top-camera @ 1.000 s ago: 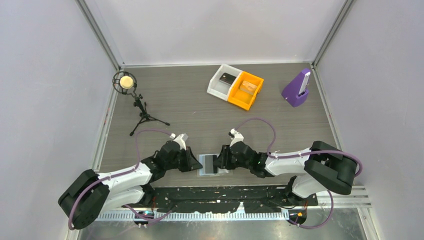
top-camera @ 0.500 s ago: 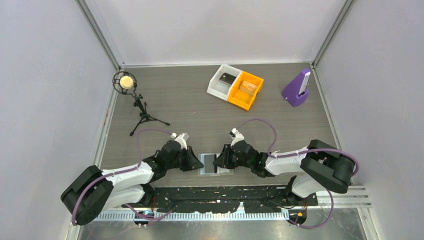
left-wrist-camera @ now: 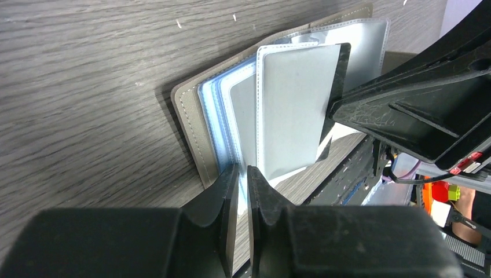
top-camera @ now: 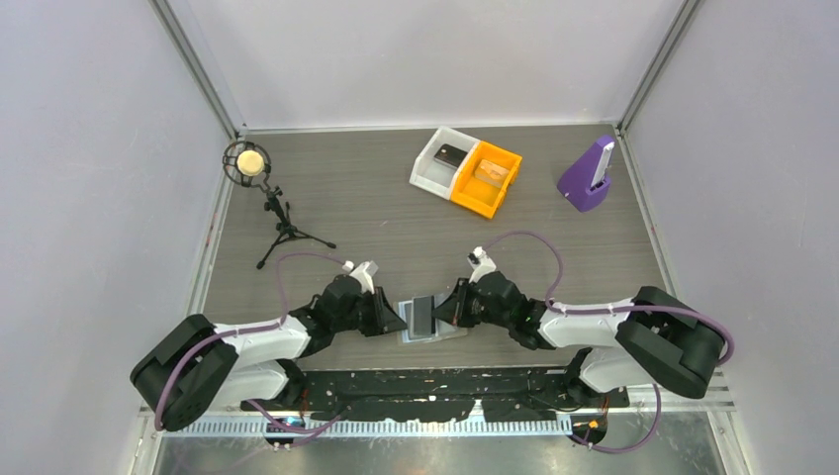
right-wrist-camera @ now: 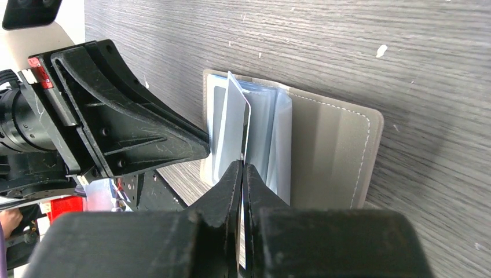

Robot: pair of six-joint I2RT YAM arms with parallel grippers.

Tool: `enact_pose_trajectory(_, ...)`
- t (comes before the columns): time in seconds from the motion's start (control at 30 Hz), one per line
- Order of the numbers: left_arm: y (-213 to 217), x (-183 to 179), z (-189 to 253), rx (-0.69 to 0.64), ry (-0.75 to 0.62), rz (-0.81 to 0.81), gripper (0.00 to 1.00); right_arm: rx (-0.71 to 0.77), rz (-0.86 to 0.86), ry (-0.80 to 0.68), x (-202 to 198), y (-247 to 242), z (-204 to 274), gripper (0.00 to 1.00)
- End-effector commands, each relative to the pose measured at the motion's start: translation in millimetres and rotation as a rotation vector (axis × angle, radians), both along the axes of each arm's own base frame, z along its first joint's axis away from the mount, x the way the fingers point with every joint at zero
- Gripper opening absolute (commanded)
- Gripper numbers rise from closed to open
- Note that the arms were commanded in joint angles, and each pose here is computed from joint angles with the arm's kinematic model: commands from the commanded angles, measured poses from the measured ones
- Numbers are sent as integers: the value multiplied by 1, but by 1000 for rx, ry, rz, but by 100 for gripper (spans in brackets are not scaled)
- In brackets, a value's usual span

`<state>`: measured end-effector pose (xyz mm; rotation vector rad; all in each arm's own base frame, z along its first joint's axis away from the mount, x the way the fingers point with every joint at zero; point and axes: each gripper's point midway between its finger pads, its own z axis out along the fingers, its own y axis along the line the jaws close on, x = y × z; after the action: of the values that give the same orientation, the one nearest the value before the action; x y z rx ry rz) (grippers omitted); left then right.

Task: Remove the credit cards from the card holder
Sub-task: Remove the credit card from the card holder.

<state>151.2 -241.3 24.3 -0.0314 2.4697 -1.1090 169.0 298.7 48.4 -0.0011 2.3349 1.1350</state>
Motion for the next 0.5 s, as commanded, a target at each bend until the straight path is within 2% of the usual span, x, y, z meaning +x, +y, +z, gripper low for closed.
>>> enact_pose_trajectory(0.0, 9, -9, -22, 71, 43, -14, 14, -16, 16, -28, 0, -8, 3, 5)
enact_pose_trajectory(0.23, 9, -8, -19, 75, 34, -20, 16, -57, -24, -56, 3, -31, 16, 5)
enact_pose_trajectory(0.47, 5, -3, -7, 67, 10, -27, 17, -117, -60, -155, 12, -50, 43, 5)
